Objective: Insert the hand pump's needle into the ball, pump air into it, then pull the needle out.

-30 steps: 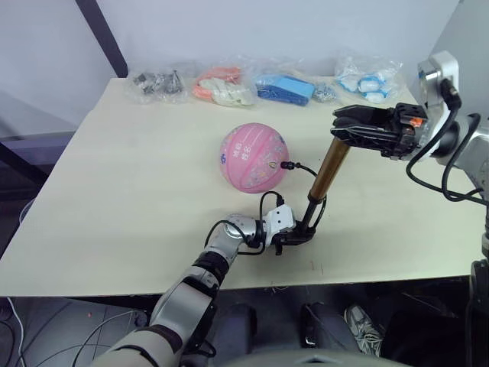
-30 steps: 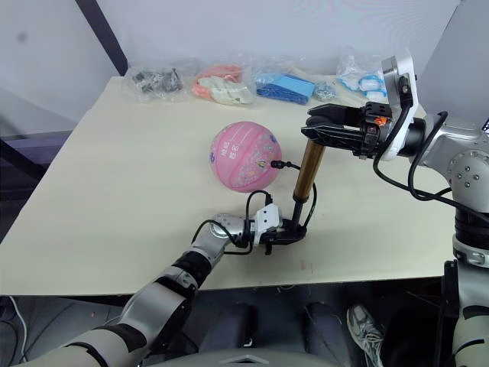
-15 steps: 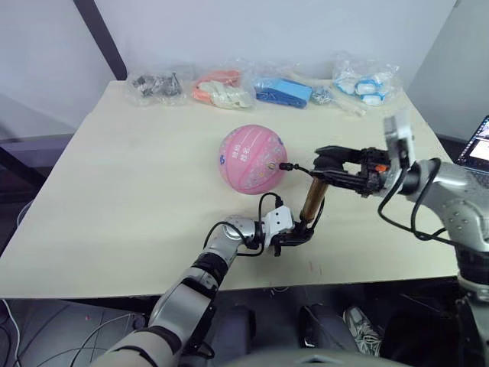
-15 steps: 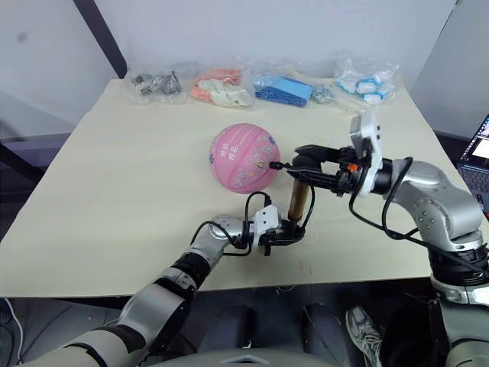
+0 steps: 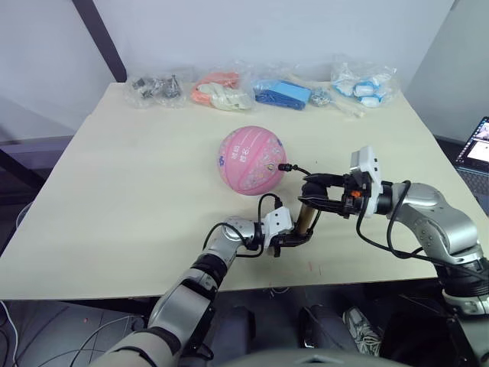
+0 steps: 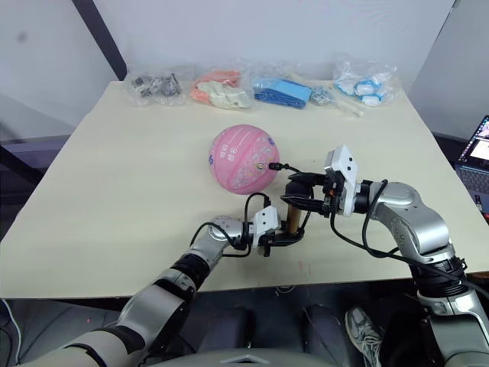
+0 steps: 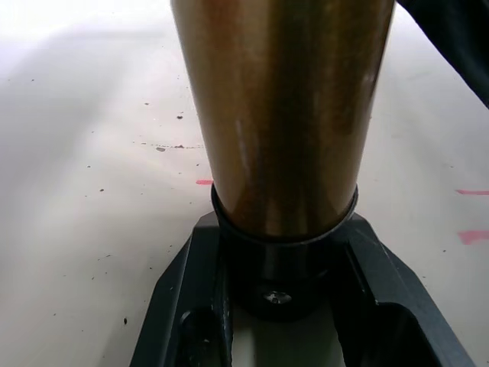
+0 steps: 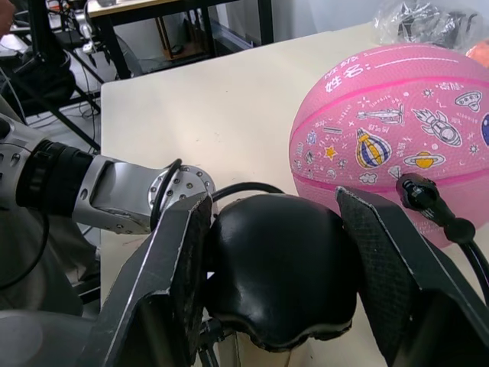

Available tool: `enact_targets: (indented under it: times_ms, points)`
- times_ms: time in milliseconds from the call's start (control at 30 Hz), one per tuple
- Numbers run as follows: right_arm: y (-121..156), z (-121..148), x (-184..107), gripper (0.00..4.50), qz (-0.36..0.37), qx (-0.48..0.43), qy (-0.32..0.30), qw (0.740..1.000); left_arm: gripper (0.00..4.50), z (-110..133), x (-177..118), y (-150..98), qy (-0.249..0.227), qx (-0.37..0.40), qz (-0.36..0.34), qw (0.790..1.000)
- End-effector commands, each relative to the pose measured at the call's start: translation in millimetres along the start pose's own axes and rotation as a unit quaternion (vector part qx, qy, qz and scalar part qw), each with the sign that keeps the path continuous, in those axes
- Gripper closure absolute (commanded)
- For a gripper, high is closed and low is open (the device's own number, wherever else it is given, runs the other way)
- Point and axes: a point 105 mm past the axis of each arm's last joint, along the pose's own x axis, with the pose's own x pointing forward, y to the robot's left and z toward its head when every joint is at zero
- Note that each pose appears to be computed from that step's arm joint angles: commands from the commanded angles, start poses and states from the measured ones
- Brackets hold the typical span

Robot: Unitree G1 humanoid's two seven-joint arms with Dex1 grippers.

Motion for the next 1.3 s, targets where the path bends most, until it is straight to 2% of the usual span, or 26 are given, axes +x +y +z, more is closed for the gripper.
enact_targets:
  times_ms: [33, 433, 633, 733, 900, 1067, 1300]
  points:
    - [-3, 9, -10, 2.41, 0.005, 0.019, 0.010, 1.000, 3.38, -54, -13, -26, 0.091, -0.068, -0.024, 0.993]
    - [-6, 117, -50, 2.41, 0.006, -0.040, -0.080, 0.996, 3.38, -55, -12, -27, 0.091, -0.069, -0.028, 0.993]
    - [-11, 151, -62, 2.41, -0.016, -0.058, -0.132, 0.989, 3.38, -55, -13, -27, 0.092, -0.068, -0.028, 0.993]
    - [-12, 144, -58, 2.41, -0.017, -0.052, -0.128, 0.990, 3.38, -55, -13, -27, 0.092, -0.069, -0.028, 0.993]
    - [-12, 99, -43, 2.41, -0.015, -0.038, -0.064, 0.997, 3.38, -55, -12, -28, 0.092, -0.069, -0.028, 0.993]
    - [-7, 36, -15, 2.41, -0.009, -0.029, -0.011, 0.999, 3.38, -56, -13, -28, 0.093, -0.070, -0.027, 0.993]
    - [1, -12, 3, 2.41, -0.006, -0.013, 0.030, 0.999, 3.38, -56, -12, -28, 0.094, -0.070, -0.026, 0.993]
